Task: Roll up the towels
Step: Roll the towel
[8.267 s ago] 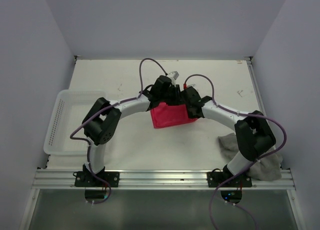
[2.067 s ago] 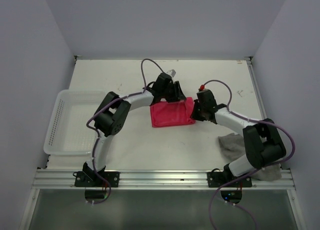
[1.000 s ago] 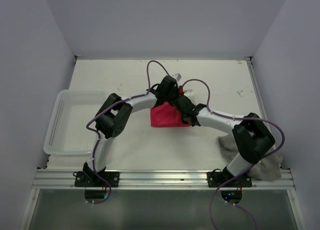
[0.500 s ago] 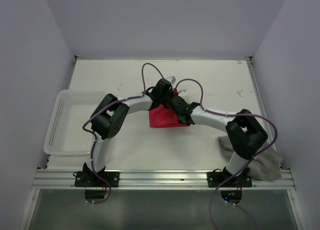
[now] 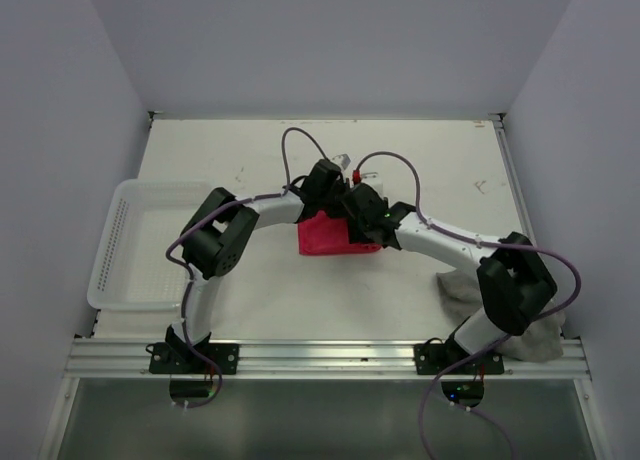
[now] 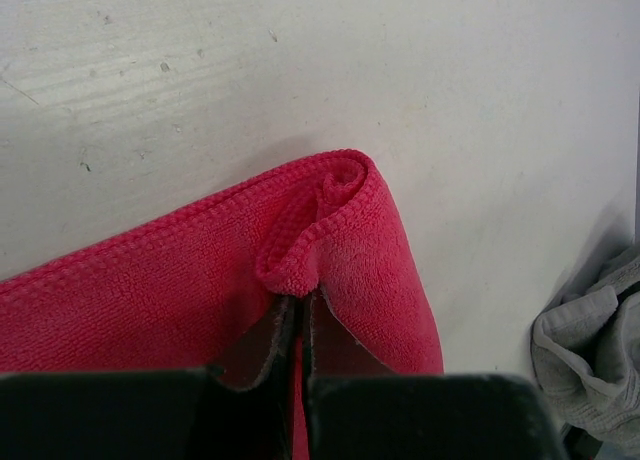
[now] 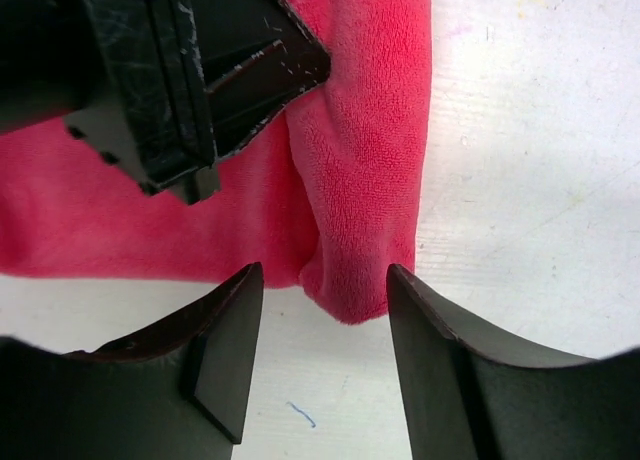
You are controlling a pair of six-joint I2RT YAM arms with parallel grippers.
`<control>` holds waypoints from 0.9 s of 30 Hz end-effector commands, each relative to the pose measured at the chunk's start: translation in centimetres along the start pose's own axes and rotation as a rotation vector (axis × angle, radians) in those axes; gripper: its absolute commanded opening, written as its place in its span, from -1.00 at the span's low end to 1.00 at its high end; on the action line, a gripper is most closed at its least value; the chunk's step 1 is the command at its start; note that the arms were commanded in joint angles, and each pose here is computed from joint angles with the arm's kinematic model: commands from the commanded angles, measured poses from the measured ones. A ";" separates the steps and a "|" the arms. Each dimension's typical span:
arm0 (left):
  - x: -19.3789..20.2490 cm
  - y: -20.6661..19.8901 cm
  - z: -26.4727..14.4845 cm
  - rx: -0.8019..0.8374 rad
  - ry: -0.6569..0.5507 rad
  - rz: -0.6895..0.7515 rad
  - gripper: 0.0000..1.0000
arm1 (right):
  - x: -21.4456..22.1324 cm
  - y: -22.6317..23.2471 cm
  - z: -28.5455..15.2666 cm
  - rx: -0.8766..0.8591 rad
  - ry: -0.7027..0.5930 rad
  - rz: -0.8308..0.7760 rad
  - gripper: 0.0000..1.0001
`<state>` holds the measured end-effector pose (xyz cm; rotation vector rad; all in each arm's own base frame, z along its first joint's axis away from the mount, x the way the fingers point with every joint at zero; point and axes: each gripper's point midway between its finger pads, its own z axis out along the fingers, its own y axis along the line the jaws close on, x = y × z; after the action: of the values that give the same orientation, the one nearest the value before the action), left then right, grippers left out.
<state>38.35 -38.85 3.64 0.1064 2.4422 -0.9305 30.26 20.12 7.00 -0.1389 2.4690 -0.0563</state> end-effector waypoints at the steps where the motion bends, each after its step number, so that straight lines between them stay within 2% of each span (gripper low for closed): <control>1: -1.7 -0.2 -1.0 0.003 -0.058 0.043 -1.00 | -1.6 0.4 -2.2 -0.098 -0.034 0.096 0.13; 3: -1.7 -0.3 -1.0 0.006 -0.059 0.044 -1.00 | -1.3 -0.5 -2.4 -0.125 -0.026 0.169 0.15; 8: -1.8 -0.2 -1.2 0.005 -0.064 0.042 -1.00 | -1.7 -0.8 -2.0 -0.335 -0.002 0.425 0.18; 18: -1.7 -0.1 -1.3 0.005 -0.064 0.046 -1.00 | 0.6 -1.3 0.8 -0.383 0.067 0.552 0.24; 24: -1.3 0.2 -1.4 -0.005 -0.060 0.044 -1.00 | 2.9 -1.9 3.0 -0.353 0.118 0.566 0.10; 27: -1.4 0.3 -1.4 -0.004 -0.062 0.044 -1.00 | 3.2 -1.8 3.4 -0.362 0.116 0.560 -0.15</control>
<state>38.20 -38.47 3.44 0.1032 2.4307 -0.9332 29.67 17.60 2.85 0.4148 2.5432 0.5945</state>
